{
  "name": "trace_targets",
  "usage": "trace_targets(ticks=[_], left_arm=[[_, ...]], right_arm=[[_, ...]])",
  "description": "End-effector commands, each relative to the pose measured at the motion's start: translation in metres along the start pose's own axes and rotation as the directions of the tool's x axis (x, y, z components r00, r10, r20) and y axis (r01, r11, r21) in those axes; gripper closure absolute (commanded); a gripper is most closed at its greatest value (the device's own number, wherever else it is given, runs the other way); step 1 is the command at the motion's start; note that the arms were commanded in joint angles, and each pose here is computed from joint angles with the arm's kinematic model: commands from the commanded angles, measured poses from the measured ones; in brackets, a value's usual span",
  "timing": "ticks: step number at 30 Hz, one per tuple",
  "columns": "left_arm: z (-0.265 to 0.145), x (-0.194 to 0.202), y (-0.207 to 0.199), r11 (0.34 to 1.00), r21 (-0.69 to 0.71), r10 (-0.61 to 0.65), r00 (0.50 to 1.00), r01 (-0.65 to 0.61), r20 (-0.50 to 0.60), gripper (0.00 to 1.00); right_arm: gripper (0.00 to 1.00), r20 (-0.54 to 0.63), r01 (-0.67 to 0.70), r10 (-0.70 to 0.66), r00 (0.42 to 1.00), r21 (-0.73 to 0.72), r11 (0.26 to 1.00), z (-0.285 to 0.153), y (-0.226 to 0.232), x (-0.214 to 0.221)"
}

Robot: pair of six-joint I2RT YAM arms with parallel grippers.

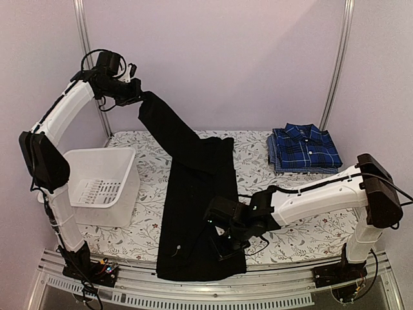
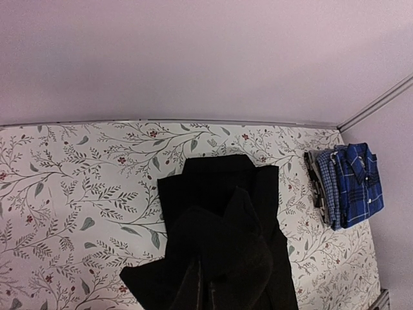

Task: Fold and stack the long sleeve shirts
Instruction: Fold the 1/3-folded shirt at the center of the board.

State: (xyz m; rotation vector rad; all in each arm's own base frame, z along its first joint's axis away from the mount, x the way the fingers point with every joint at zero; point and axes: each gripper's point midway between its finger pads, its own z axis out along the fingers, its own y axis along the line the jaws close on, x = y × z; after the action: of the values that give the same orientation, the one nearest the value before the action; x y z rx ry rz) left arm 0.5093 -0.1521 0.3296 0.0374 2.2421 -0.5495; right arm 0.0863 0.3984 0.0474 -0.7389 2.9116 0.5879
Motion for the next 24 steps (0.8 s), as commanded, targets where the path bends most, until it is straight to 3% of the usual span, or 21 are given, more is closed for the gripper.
trace_targets(ticks=[1,4,11,13,24], left_arm=[[-0.015,-0.008,-0.001,1.0,0.004,0.013,1.0,-0.013,0.025,1.0],[-0.011,0.0,-0.002,1.0,0.012,0.009,1.0,-0.009,0.001,1.0],[-0.011,0.023,-0.029,0.996,0.067,0.068,0.997,-0.065,-0.044,1.0],[-0.014,0.032,-0.038,0.994,0.08,0.084,0.995,-0.079,-0.056,1.0],[-0.037,0.085,-0.067,0.991,0.098,0.098,0.992,-0.09,-0.08,1.0]], right_arm=[[1.0,-0.014,0.019,-0.019,1.0,-0.02,1.0,0.008,0.004,0.004],[0.97,-0.001,0.028,-0.028,1.0,-0.032,0.999,0.006,0.008,-0.001],[0.52,0.102,0.016,-0.01,0.995,-0.062,0.998,-0.025,0.006,-0.03],[0.44,0.161,-0.006,0.016,0.987,-0.062,0.998,-0.042,-0.004,-0.046],[0.47,0.474,-0.214,0.218,0.853,-0.064,0.975,-0.136,-0.091,-0.14]])
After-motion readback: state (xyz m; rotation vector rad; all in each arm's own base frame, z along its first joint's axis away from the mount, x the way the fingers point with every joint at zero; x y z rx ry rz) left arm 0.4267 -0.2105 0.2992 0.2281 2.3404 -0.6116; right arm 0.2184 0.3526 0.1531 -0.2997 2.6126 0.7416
